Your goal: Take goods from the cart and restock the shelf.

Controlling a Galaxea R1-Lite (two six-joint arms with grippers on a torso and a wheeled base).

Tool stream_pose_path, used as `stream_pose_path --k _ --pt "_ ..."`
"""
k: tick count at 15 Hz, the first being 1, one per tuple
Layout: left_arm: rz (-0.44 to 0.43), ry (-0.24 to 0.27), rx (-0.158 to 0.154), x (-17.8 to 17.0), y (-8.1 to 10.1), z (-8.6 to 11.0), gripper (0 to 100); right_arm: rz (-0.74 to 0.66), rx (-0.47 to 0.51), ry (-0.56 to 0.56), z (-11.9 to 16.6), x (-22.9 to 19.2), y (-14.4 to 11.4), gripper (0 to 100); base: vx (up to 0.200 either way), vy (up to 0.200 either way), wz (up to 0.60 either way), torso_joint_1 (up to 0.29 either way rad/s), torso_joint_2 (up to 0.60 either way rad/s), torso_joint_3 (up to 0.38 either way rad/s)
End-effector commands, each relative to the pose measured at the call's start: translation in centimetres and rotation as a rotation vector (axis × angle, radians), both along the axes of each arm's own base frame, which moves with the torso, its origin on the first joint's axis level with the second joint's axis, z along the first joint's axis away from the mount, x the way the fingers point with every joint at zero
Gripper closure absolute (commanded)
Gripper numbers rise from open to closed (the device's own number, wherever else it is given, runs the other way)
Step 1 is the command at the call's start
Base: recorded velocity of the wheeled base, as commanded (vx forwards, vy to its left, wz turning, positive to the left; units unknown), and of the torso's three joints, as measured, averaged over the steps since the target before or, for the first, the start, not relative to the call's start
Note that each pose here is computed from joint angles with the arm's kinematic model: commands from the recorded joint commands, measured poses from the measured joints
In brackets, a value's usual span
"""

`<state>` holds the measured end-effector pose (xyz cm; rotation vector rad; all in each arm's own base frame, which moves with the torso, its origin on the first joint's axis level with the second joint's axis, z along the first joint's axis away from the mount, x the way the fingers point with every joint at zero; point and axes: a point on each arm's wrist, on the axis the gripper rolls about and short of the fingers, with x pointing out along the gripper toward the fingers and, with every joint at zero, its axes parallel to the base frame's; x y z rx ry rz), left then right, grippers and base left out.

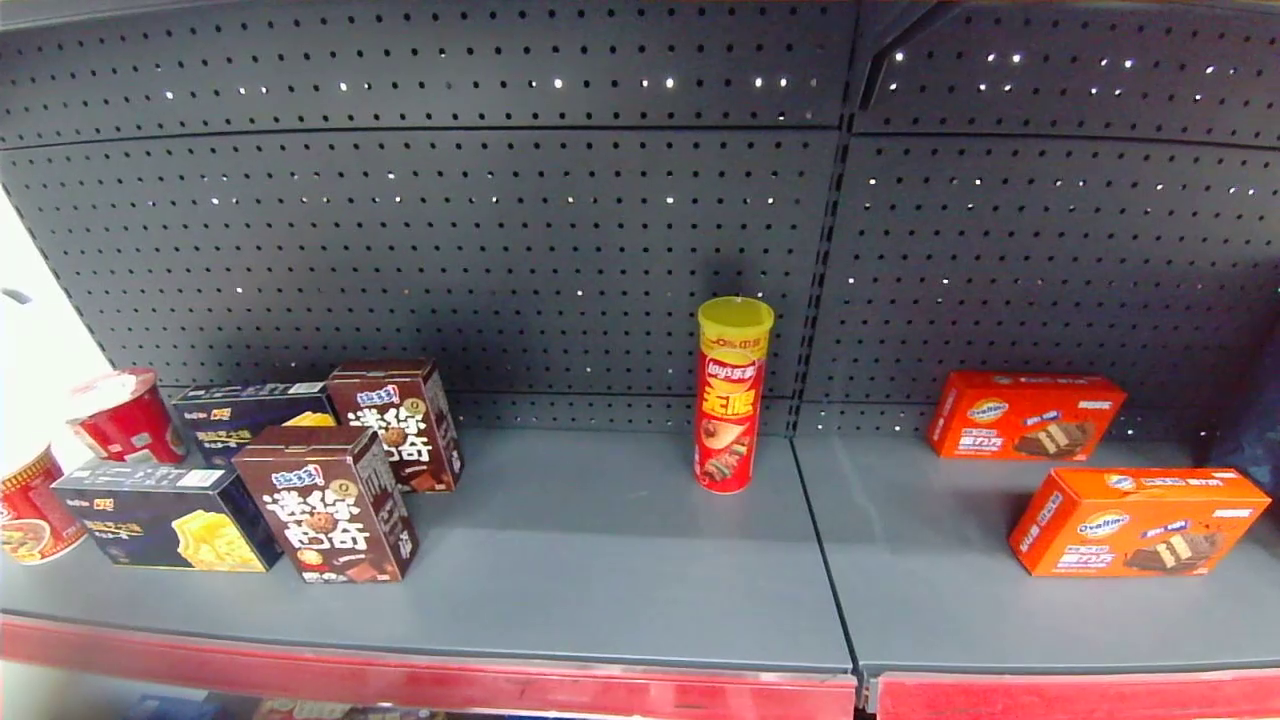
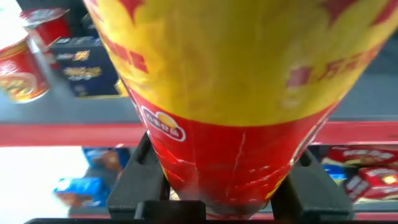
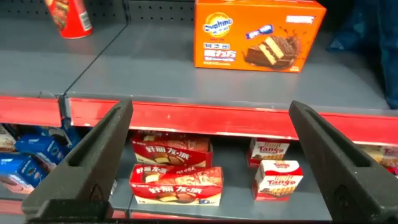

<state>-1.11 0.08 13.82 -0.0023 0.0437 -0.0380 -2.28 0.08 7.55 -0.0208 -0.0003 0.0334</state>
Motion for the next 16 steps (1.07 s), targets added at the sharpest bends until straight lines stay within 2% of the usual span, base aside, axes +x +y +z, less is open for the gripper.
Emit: stream_pose_path --k 1,3,4,5,6,7,8,9,11,12,14,16 --pt "0.020 0.020 0.029 0.2 0.0 -0.1 100 -0.030 -0.010 0.001 0.0 0.0 -0.1 0 0.000 0.000 0.00 0.000 0.00 0.000" --pt "0.042 -0.001 0.047 0.0 0.1 0.5 100 -0.009 -0.027 -0.004 0.7 0.1 0.0 0 0.000 0.000 0.00 0.000 0.00 0.000" --pt "0.049 -0.009 0.046 -0.1 0.1 0.7 100 0.029 -0.018 -0.061 4.7 0.0 0.0 0 0.000 0.000 0.00 0.000 0.00 0.000" --pt "0.044 -0.001 0.050 0.0 0.1 0.7 100 0.071 0.119 0.054 13.7 5.3 0.2 0 0.000 0.000 0.00 0.000 0.00 0.000" --pt "0.040 -0.003 0.054 0.0 0.1 0.7 100 0.175 0.010 0.021 13.3 5.4 0.5 0 0.000 0.000 0.00 0.000 0.00 0.000" --pt "0.031 0.000 0.056 0.0 0.1 0.5 100 0.259 -0.114 0.035 13.2 5.9 0.7 0 0.000 0.000 0.00 0.000 0.00 0.000" --pt "0.025 0.003 0.054 0.0 0.1 0.5 100 0.275 -0.132 0.057 13.2 6.3 0.8 0 0.000 0.000 0.00 0.000 0.00 0.000" --pt "-0.018 0.018 0.053 0.1 0.0 0.1 100 0.357 -0.127 0.125 13.3 8.2 1.5 0 0.000 0.000 0.00 0.000 0.00 0.000" --pt "-0.063 0.033 0.053 0.4 -0.1 0.2 100 0.434 -0.072 0.130 14.3 9.6 2.4 0 0.000 0.000 0.00 0.000 0.00 0.000" --pt "-0.091 0.037 0.049 0.4 -0.2 0.2 100 0.517 -0.060 0.156 15.3 11.1 3.7 0 0.000 0.000 0.00 0.000 0.00 0.000" --pt "-0.098 0.045 0.044 0.6 -0.2 0.5 100 0.573 -0.062 0.200 16.6 14.1 5.5 0 0.000 0.000 0.00 0.000 0.00 0.000" --pt "-0.160 0.076 -0.001 1.1 -0.4 1.1 100 0.617 -0.071 0.243 17.8 19.0 8.1 0 0.000 0.000 0.00 0.000 0.00 0.000"
